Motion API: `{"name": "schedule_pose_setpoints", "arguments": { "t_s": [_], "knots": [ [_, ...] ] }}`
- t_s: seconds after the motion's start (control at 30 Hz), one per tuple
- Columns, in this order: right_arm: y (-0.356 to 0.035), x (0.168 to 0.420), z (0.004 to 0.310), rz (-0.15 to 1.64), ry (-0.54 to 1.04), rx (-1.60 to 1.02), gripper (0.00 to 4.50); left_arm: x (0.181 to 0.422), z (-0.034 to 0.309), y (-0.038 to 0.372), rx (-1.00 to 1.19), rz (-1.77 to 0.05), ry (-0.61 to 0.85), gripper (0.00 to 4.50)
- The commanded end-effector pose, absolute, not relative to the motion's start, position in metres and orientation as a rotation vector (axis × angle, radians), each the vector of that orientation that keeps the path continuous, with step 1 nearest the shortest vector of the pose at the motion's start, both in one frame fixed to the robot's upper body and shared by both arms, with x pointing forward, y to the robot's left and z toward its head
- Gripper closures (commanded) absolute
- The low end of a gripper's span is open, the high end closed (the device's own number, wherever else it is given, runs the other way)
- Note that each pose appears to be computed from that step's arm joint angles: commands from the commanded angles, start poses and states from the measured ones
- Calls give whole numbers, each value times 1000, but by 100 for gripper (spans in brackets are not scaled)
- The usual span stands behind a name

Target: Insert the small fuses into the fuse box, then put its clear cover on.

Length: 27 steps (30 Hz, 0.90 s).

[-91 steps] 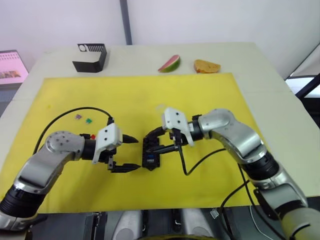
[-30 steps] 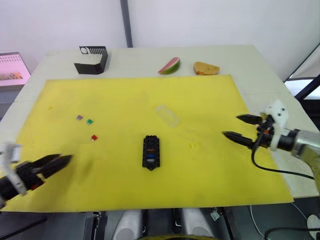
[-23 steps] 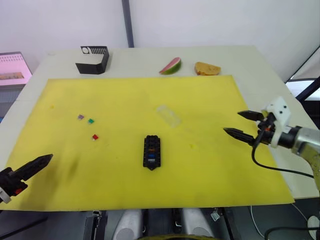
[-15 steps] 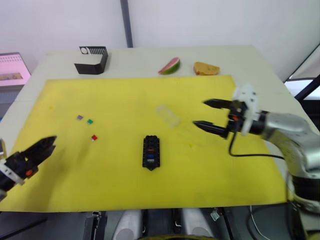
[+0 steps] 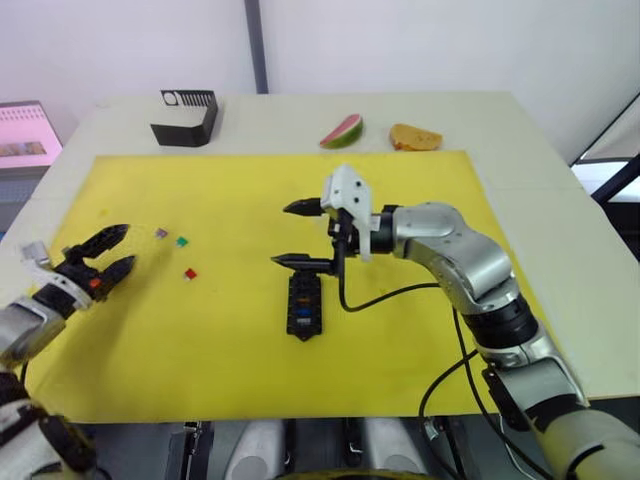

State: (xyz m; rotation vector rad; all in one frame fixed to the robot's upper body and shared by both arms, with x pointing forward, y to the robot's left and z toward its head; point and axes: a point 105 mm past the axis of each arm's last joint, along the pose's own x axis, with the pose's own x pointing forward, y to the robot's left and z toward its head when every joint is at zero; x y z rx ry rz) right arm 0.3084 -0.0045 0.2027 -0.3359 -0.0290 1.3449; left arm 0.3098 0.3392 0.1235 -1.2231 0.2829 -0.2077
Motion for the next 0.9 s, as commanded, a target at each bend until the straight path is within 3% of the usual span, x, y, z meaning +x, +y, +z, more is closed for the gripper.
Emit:
{"name": "schedule_pose_setpoints", "arguments": {
  "t_s": [0.03,0.23,0.9],
  "knots": [
    [3,305,215,1367,-102,-369,2,318,123,337,-1247,-224,331,0],
    [2,306,215,1347,-111,-373,2,328,115,341,-1251,-184,355,0],
    [-10,308,214,1269,-102,-382,2,364,115,298,-1218,-315,426,0]
  ]
}}
